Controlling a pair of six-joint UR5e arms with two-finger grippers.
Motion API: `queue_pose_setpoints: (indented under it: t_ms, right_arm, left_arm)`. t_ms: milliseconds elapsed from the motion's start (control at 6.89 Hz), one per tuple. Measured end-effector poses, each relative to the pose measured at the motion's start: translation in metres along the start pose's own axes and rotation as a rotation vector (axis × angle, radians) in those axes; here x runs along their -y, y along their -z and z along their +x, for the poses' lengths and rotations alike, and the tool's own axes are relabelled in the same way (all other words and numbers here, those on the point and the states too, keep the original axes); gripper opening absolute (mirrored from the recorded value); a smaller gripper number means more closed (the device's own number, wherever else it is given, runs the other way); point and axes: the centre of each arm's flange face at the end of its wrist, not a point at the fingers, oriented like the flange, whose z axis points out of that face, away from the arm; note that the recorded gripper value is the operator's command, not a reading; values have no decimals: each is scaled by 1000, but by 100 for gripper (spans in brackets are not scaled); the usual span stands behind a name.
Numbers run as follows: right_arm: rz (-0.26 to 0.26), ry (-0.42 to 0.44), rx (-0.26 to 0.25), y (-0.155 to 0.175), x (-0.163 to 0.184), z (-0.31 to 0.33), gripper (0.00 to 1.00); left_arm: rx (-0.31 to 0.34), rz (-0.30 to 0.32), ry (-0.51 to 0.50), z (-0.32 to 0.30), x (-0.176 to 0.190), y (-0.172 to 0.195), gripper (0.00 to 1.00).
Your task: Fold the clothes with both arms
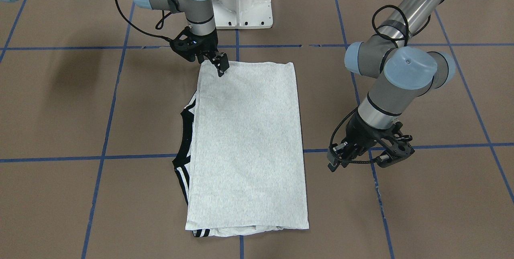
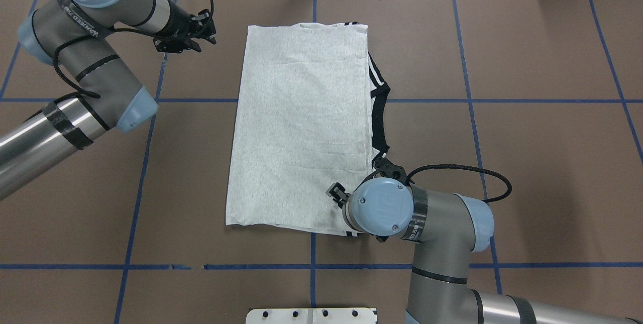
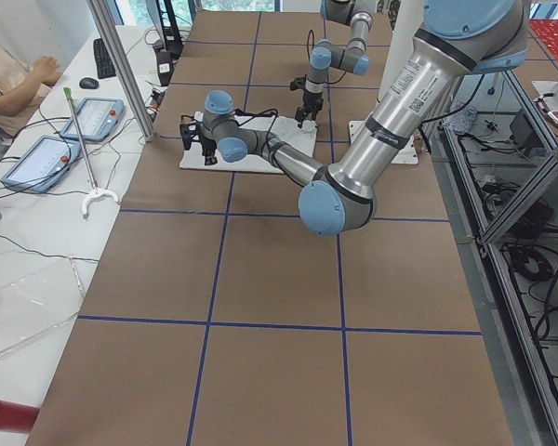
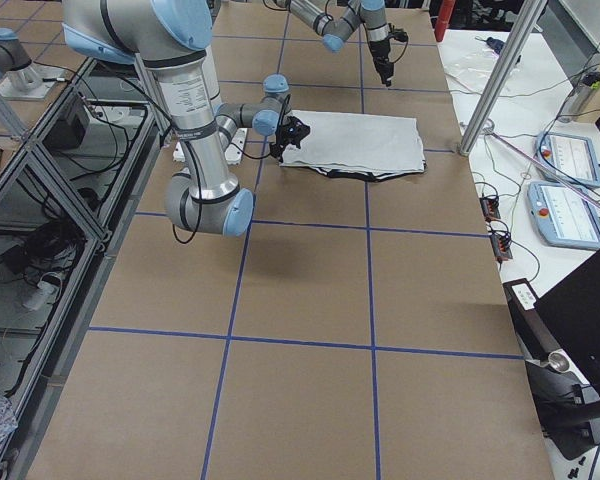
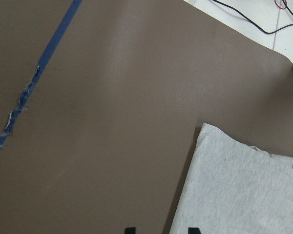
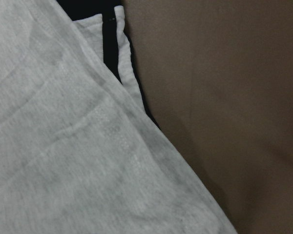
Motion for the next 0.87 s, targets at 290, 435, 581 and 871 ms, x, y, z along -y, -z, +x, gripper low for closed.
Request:
queue_pose_setpoints:
  t_ms: [290, 435, 581, 871]
  right_arm:
    - [2, 7, -7, -4, 0, 2, 90]
    - [1, 9, -6, -3, -1, 2, 81]
    - [1, 10, -5, -3, -1, 1, 67]
    - [2, 10, -4, -3, -1, 1, 21]
  left_arm:
    - [0, 1, 0, 0, 0, 0, 46]
    - [0, 2, 0, 0, 1, 1, 46]
    - [2, 3, 1, -3, 1, 0, 46]
    - [2, 3, 0, -9, -1, 3, 46]
